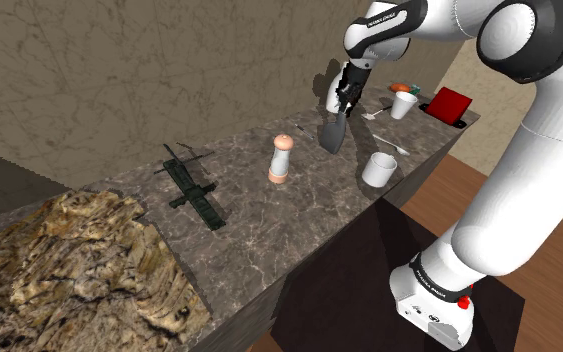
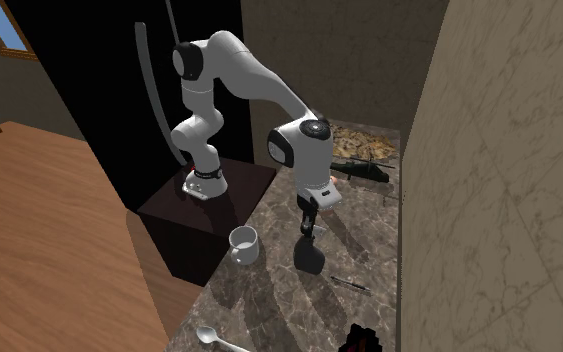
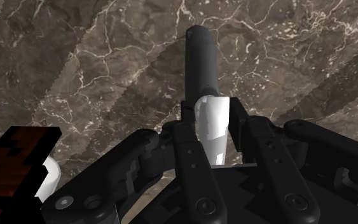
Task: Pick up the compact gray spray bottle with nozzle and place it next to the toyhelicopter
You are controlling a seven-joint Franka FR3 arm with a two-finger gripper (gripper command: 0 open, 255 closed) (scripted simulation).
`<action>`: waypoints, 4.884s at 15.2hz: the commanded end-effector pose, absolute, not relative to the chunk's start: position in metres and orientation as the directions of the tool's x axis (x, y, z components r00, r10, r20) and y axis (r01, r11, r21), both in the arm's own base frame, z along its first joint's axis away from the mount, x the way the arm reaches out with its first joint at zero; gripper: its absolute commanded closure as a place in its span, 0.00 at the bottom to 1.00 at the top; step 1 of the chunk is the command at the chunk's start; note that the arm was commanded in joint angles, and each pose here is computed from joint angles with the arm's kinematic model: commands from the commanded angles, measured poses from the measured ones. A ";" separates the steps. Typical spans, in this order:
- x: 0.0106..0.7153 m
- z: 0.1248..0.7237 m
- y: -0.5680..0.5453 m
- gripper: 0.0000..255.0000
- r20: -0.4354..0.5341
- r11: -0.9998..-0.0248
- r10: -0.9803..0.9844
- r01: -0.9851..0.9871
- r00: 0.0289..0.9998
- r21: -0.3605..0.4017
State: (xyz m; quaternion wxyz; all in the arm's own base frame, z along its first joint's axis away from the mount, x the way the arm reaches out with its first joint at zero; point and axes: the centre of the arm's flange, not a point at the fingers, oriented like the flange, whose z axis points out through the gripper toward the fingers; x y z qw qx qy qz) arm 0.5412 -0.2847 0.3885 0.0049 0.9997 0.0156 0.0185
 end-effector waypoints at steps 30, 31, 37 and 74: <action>0.541 0.531 -0.285 1.00 0.037 -0.999 0.031 0.031 0.999 0.010; 0.541 0.536 -0.285 1.00 0.037 -0.999 0.031 0.031 0.999 0.010; 0.541 0.568 -0.285 1.00 0.037 -0.999 0.031 0.031 0.999 0.010; 0.586 0.650 -0.157 1.00 0.037 -0.999 0.031 0.031 0.999 0.010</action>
